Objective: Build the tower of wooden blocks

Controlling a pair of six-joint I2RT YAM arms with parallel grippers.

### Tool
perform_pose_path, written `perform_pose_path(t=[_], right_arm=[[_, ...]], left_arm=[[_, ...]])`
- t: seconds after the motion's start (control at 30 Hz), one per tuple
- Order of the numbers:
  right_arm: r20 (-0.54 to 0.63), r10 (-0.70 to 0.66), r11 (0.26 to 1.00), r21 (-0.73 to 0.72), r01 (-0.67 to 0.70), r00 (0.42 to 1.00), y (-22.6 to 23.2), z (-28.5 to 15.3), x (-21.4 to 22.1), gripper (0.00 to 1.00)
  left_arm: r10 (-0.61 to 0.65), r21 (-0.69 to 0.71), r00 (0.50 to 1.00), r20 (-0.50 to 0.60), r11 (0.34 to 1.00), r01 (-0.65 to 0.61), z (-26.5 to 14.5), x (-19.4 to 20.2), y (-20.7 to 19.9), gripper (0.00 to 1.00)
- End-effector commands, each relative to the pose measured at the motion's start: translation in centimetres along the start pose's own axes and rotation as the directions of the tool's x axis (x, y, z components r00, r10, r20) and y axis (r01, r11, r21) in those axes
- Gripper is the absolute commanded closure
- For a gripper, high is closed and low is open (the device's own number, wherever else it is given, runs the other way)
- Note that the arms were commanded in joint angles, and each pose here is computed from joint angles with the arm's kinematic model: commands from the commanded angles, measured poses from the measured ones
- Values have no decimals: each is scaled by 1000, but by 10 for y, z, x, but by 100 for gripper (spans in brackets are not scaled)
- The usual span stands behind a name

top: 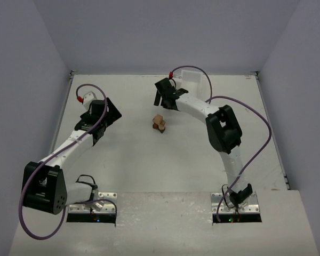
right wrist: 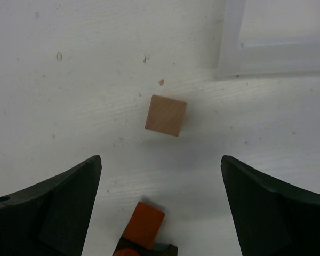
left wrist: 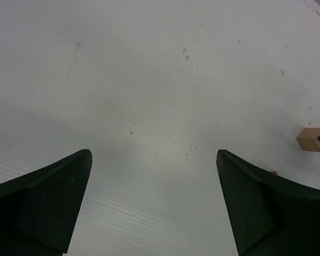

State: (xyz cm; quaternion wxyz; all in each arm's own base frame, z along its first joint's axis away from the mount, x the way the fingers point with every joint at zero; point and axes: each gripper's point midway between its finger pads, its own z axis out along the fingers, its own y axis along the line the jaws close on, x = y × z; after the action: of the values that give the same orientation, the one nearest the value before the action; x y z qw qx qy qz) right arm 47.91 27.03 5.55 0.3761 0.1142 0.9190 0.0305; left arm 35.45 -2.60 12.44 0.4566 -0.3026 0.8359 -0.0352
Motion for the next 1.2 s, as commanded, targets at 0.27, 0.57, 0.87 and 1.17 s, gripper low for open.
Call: perform_pose_path(t=[0.27, 0.57, 0.87, 1.17], right_arm=[[110, 19, 995, 91, -29, 994, 8, 43, -29, 14], [79, 56, 992, 111, -65, 995, -8, 54, -19, 45], [54, 63, 994, 85, -67, 997, -12, 54, -14, 67], [65, 7, 1000, -11, -7, 998, -8, 35, -18, 90]], left_arm=[[-72, 22, 994, 84, 997, 71, -6, -18, -4, 0], [-60, 33, 997, 55, 998, 58, -2, -11, -7, 0], [-60, 31, 997, 57, 998, 58, -4, -11, -6, 0], [-57, 86, 996, 68, 995, 51, -15, -17, -13, 0]])
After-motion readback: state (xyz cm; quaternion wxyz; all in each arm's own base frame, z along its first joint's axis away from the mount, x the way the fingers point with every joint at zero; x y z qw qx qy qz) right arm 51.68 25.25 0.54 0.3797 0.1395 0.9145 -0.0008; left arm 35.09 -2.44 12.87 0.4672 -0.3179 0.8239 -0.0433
